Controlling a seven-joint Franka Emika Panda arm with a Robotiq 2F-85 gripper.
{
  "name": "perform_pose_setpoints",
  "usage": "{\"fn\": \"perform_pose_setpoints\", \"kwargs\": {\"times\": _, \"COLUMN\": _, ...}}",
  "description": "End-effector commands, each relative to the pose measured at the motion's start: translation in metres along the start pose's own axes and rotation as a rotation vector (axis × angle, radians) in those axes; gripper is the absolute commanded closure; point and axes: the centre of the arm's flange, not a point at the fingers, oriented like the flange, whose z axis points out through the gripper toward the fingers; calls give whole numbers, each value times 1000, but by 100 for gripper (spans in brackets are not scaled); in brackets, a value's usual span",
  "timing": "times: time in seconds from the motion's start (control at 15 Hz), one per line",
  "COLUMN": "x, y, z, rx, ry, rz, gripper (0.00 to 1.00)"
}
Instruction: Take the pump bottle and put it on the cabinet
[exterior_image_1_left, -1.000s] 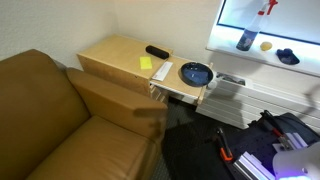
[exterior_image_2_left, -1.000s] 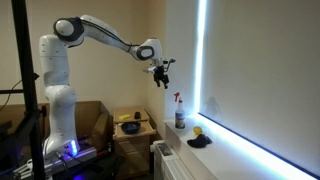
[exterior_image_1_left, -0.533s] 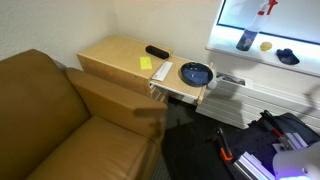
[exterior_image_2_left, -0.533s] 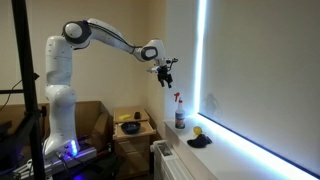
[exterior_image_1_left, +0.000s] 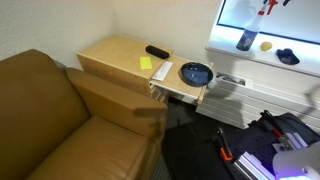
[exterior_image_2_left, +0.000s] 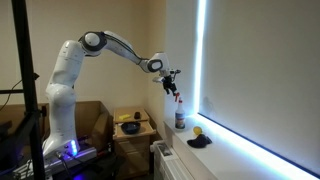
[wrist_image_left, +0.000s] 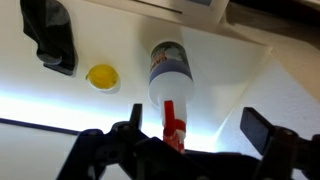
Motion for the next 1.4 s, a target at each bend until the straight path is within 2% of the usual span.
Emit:
{"fn": "perform_pose_setpoints", "kwargs": {"times": 0.0, "x": 50, "y": 5, "z": 26, "rx": -76, "ry": 72, "rz": 114, "gripper": 0}}
{"fn": "perform_pose_setpoints", "kwargs": {"times": 0.2, "x": 66, "y": 5, "z": 38, "rx": -66, "ry": 49, "rz": 182, "gripper": 0}}
{"fn": "perform_pose_setpoints", "kwargs": {"times": 0.27, "x": 41, "y": 3, "z": 31, "rx": -65, "ry": 61, "rz": 154, "gripper": 0}}
{"fn": "perform_pose_setpoints", "kwargs": {"times": 0.47, "x": 50, "y": 3, "z": 39, "rx": -72, "ry": 62, "rz": 170, "gripper": 0}}
{"fn": "perform_pose_setpoints", "kwargs": {"times": 0.53, "x": 54, "y": 1, "z": 49, "rx": -100, "ry": 71, "rz": 189, "gripper": 0}}
{"fn": "perform_pose_setpoints", "kwargs": {"times": 0.87, "x": 68, "y": -17, "z": 80, "rx": -84, "ry": 88, "rz": 258, "gripper": 0}}
{"fn": "perform_pose_setpoints", "kwargs": {"times": 0.93, "x": 72, "y": -20, "z": 83, "rx": -93, "ry": 113, "rz": 276, "gripper": 0}}
{"fn": "perform_pose_setpoints", "kwargs": {"times": 1.13, "x": 82, "y": -22, "z": 83, "rx": -113, "ry": 152, "rz": 330, "gripper": 0}}
{"fn": "perform_pose_setpoints", "kwargs": {"times": 1.2, "x": 71, "y": -20, "z": 70, "rx": -89, "ry": 125, "rz": 304, "gripper": 0}}
{"fn": "perform_pose_setpoints", "kwargs": {"times": 1.33, "x": 75, "y": -21, "z": 72, "rx": -94, "ry": 138, "rz": 320, "gripper": 0}}
